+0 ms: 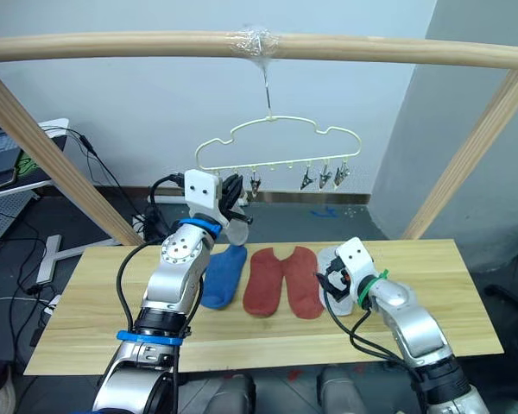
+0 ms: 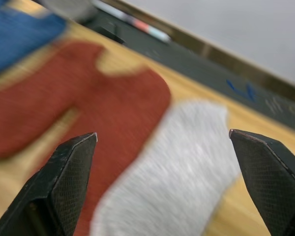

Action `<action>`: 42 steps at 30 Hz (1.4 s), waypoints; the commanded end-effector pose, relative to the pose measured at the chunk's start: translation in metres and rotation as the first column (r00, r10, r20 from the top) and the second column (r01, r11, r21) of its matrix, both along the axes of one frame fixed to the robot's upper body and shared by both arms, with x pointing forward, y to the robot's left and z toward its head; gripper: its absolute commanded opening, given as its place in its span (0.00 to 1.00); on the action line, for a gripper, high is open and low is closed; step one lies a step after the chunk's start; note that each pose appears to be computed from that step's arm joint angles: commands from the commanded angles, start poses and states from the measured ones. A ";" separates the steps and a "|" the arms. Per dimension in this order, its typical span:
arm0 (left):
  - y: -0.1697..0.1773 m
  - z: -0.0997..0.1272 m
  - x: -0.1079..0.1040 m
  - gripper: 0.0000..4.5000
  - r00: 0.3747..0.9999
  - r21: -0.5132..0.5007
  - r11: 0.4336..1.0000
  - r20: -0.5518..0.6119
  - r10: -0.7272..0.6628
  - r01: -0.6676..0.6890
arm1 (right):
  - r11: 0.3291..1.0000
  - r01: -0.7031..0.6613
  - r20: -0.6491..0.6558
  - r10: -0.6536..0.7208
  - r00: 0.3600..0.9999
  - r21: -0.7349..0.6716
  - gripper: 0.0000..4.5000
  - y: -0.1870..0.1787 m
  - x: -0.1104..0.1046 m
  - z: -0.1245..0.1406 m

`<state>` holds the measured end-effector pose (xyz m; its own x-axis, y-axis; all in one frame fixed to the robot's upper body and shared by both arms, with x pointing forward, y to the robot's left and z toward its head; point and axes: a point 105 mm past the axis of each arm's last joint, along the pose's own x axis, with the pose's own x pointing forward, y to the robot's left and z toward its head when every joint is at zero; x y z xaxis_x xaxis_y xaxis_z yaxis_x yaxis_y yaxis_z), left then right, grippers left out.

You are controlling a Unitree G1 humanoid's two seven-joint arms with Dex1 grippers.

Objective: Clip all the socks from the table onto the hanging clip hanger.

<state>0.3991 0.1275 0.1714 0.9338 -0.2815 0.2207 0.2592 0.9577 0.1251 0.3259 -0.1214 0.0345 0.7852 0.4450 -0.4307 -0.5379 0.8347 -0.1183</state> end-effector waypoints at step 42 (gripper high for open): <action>-0.001 -0.014 -0.023 0.00 0.831 -0.786 0.612 -0.280 -0.482 0.090 | 0.941 -0.288 0.249 0.240 0.938 0.176 0.01 0.058 -0.028 0.063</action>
